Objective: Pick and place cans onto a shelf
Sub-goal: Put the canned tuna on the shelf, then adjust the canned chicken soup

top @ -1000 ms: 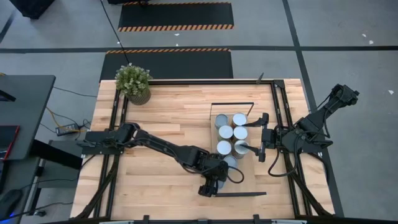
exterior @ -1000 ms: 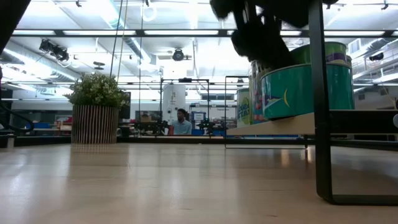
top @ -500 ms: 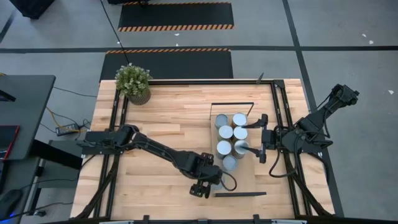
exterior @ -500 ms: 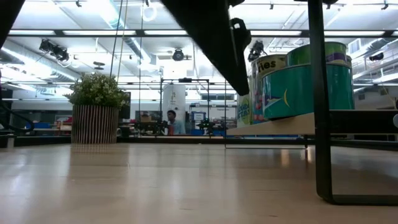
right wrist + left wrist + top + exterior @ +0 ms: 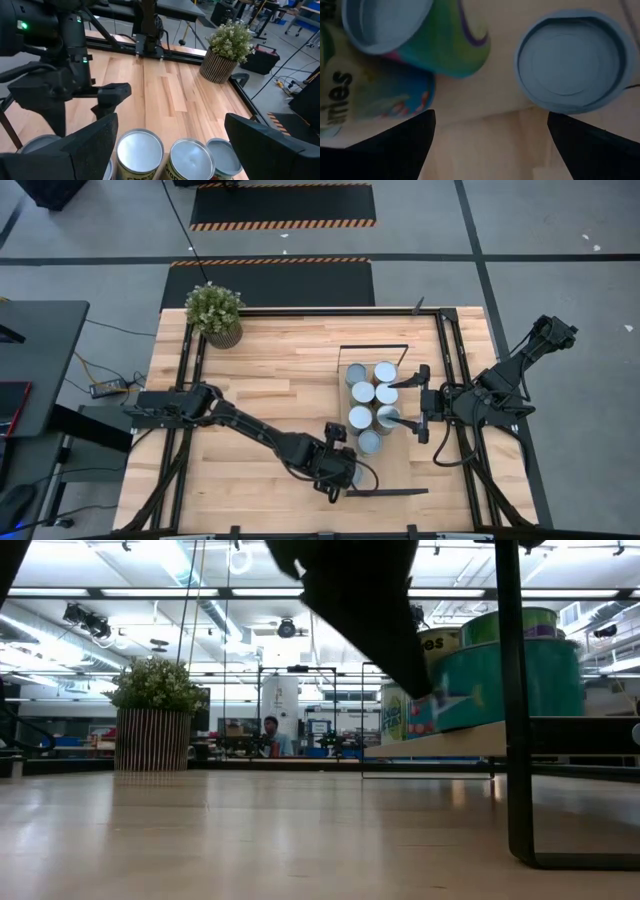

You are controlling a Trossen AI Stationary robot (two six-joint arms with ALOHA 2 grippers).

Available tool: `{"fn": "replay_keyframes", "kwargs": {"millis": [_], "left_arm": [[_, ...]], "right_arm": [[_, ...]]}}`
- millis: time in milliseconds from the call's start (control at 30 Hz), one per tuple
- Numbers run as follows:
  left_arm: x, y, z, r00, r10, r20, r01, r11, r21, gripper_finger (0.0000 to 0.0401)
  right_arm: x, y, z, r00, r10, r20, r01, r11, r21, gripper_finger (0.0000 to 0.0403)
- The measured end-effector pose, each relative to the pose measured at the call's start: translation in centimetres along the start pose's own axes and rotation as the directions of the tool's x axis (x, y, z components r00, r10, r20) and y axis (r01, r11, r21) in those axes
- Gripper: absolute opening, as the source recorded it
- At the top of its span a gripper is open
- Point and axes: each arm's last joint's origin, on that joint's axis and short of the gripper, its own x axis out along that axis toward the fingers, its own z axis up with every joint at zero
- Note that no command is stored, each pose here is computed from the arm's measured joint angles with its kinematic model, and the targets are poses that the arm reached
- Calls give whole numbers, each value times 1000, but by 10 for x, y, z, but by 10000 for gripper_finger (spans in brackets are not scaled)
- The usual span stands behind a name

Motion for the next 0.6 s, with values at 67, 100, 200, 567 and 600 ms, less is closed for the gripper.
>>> {"fn": "replay_keyframes", "kwargs": {"millis": [67,100,200,567,600], "left_arm": [[0,0,2,1000,-4,15,5,1000,-9,392],[0,-1,2,1000,-6,21,6,1000,-12,392],[0,0,4,999,-6,36,7,1000,-20,392],[1,3,9,997,-3,82,6,999,-36,392],[1,3,8,997,-3,72,5,1000,-29,392]], "right_arm": [[0,0,0,1000,0,0,0,1000,0,375],[0,0,0,1000,0,0,0,1000,0,375],[0,0,0,1000,0,0,0,1000,0,375],[1,2,-1,1000,17,-9,-17,1000,-2,375],[2,3,-2,999,39,-22,-39,999,-8,375]]}}
